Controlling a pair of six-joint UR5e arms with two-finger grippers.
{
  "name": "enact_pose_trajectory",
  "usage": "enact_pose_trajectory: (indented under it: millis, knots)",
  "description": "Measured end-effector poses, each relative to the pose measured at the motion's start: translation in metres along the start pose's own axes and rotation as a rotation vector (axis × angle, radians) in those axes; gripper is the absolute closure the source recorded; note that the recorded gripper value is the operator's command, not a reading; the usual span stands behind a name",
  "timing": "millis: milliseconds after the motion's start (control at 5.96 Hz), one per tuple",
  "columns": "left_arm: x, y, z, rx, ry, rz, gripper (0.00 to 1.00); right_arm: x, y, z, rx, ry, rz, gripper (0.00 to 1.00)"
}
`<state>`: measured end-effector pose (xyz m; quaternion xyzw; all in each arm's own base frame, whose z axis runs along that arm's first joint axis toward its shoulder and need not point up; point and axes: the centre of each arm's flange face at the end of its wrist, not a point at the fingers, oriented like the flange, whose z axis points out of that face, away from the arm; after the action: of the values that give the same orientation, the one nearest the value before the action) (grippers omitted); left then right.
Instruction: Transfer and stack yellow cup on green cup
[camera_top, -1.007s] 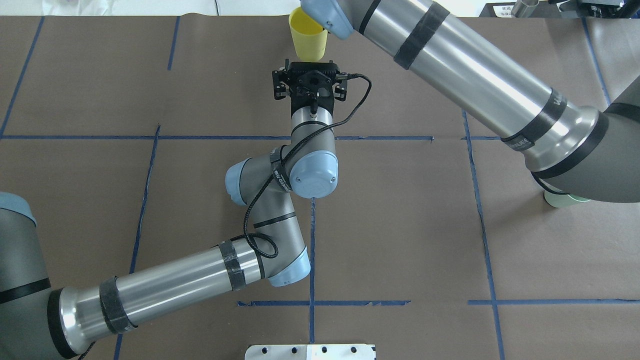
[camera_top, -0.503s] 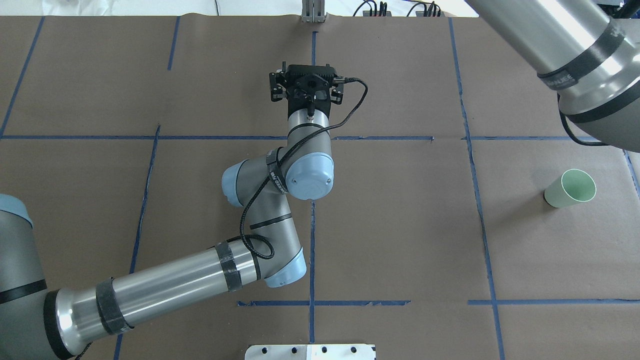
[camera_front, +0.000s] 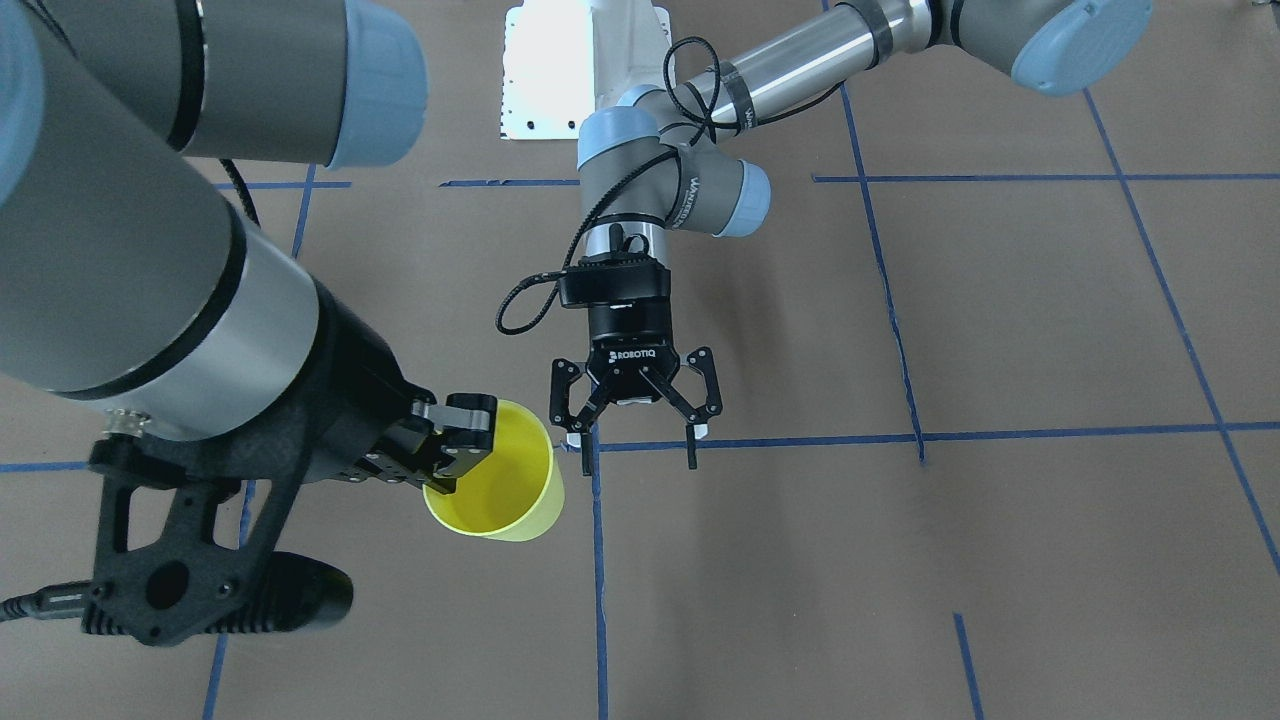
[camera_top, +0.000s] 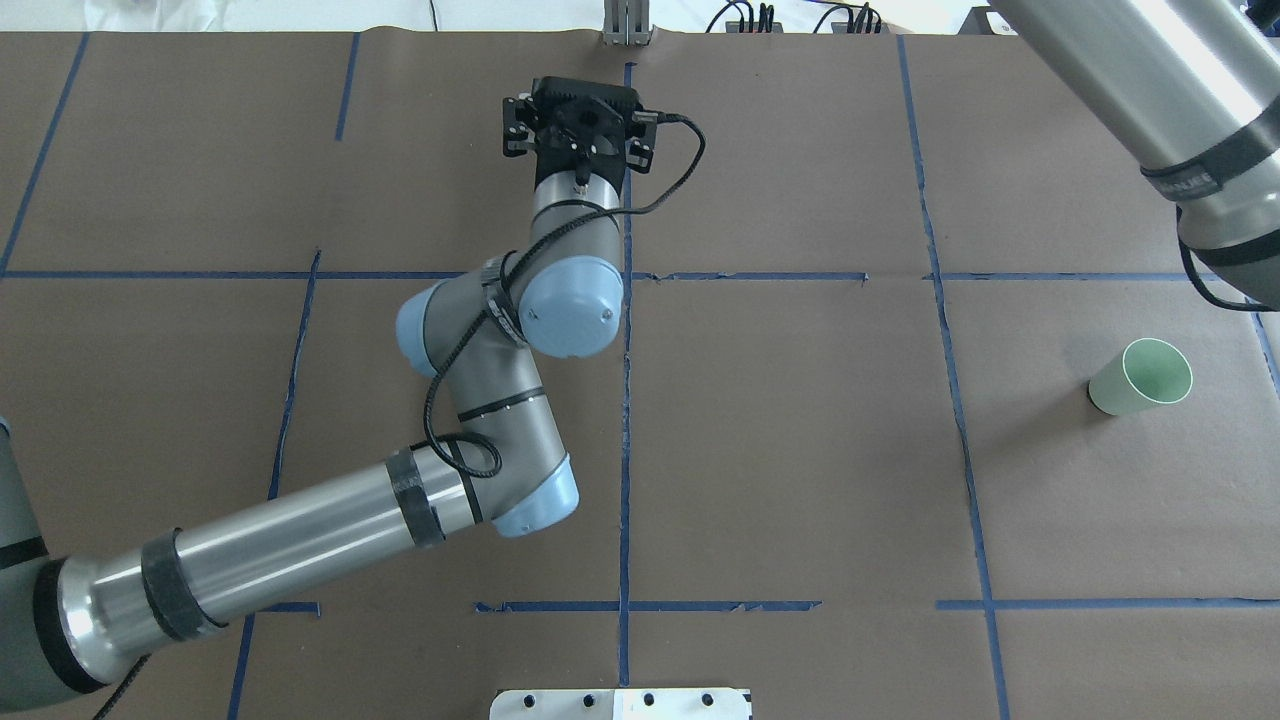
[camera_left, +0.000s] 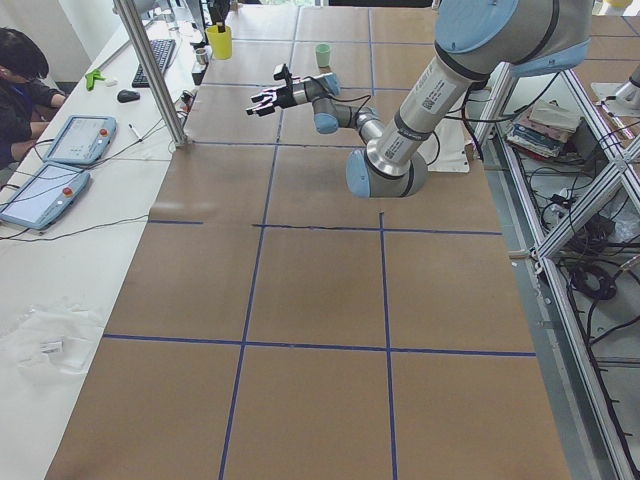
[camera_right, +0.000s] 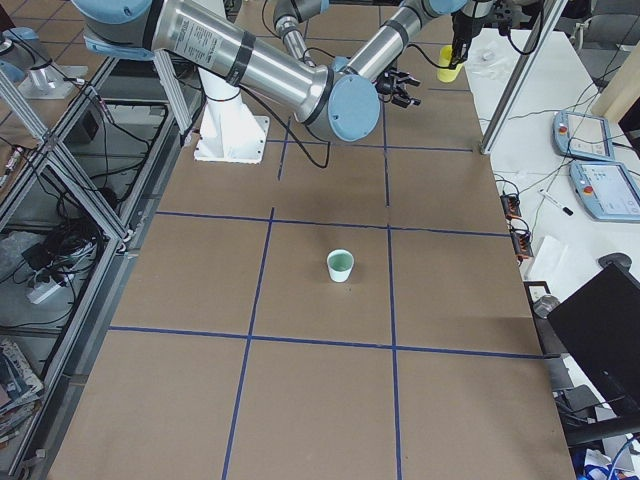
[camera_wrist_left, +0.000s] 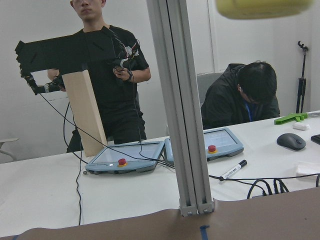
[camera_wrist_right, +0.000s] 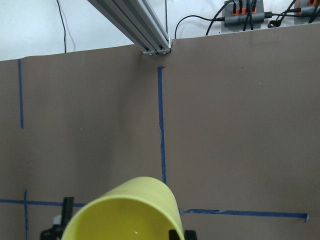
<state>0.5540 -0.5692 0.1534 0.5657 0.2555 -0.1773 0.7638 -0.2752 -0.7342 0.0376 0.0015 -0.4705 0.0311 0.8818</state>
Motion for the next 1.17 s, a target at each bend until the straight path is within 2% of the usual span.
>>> enact_pose_trajectory:
  millis: [168, 336, 671, 1007, 1175]
  knots:
    - [-0.035, -0.015, 0.028, -0.064, 0.017, -0.004, 0.01, 0.028, 0.009, 0.005, 0.015, 0.005, -0.006, 1.0]
    - [-0.079, -0.024, 0.053, -0.152, 0.045, -0.011, 0.0, 0.059, 0.022, 0.011, 0.031, 0.013, -0.029, 1.0]
    - [-0.16, -0.061, 0.083, -0.42, 0.063, -0.008, 0.0, 0.131, 0.067, 0.015, 0.038, 0.05, -0.104, 1.0]
    - [-0.231, -0.094, 0.079, -0.676, 0.093, 0.056, 0.0, 0.219, 0.123, 0.005, 0.027, 0.115, -0.223, 1.0]
    - [-0.268, -0.098, 0.073, -0.777, 0.132, 0.094, 0.0, 0.264, 0.15, 0.009, 0.011, 0.134, -0.276, 1.0]
